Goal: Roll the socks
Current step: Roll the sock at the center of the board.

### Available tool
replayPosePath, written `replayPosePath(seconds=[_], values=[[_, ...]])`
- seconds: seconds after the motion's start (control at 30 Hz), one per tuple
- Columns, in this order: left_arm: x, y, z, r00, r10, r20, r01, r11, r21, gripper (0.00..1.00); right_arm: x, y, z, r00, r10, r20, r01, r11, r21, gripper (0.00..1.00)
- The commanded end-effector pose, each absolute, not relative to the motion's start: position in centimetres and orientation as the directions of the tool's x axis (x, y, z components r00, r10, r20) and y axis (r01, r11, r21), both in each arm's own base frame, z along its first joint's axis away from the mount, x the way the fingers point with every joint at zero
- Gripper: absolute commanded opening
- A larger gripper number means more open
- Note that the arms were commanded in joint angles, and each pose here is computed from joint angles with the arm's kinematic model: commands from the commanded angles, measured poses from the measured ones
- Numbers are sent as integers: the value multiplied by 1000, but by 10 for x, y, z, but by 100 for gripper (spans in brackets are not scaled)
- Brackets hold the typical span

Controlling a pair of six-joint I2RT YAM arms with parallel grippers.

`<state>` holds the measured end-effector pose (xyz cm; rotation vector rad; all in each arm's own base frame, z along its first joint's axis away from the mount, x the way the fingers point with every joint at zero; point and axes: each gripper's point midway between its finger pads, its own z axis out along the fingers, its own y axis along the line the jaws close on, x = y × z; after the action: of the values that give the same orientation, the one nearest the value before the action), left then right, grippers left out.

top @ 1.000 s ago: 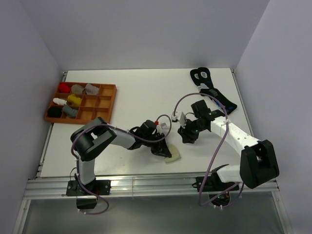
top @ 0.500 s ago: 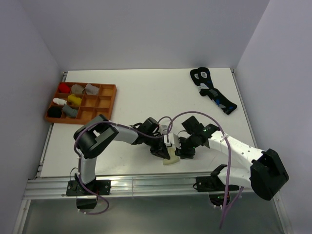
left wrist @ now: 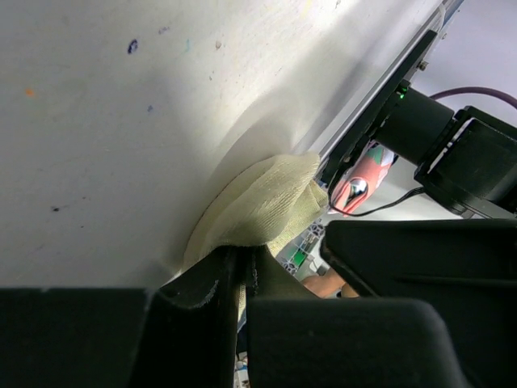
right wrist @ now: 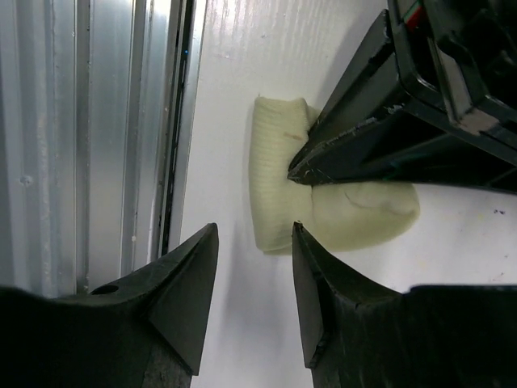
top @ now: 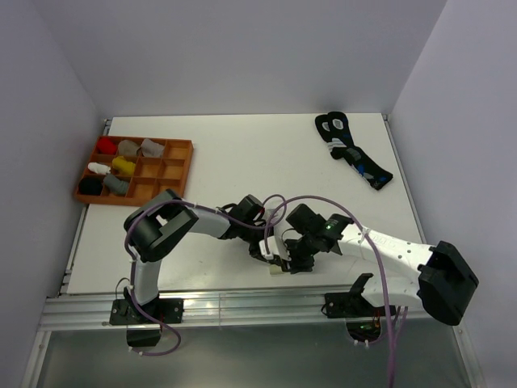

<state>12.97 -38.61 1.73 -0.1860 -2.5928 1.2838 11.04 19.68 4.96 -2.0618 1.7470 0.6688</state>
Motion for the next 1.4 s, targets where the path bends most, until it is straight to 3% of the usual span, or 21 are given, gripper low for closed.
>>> replayPosePath(seconds=[0.0, 0.57, 0.8, 1.0, 1.37], values=[[111, -346, -41, -957, 159, 245, -30, 781, -624, 0, 114, 204, 45, 142, -816, -560, -984, -176, 8, 49], [110, -350, -35, -957, 154, 244, -47, 751, -658, 1, 123, 205, 13, 137, -851, -507, -990, -139, -34, 45], [109, -346, -30, -966, 55, 252, -138, 715, -686, 3, 119, 199, 2, 81, -874, -479, -994, -108, 29, 23], [107, -344, -14, -955, -115, 272, -283, 616, -735, 7, 114, 188, -4, 19, -887, -462, -989, -85, 122, 20], [125, -353, 6, -958, -273, 87, -228, 540, -810, 11, 116, 178, 4, -97, -924, -371, -920, -59, 388, 20]])
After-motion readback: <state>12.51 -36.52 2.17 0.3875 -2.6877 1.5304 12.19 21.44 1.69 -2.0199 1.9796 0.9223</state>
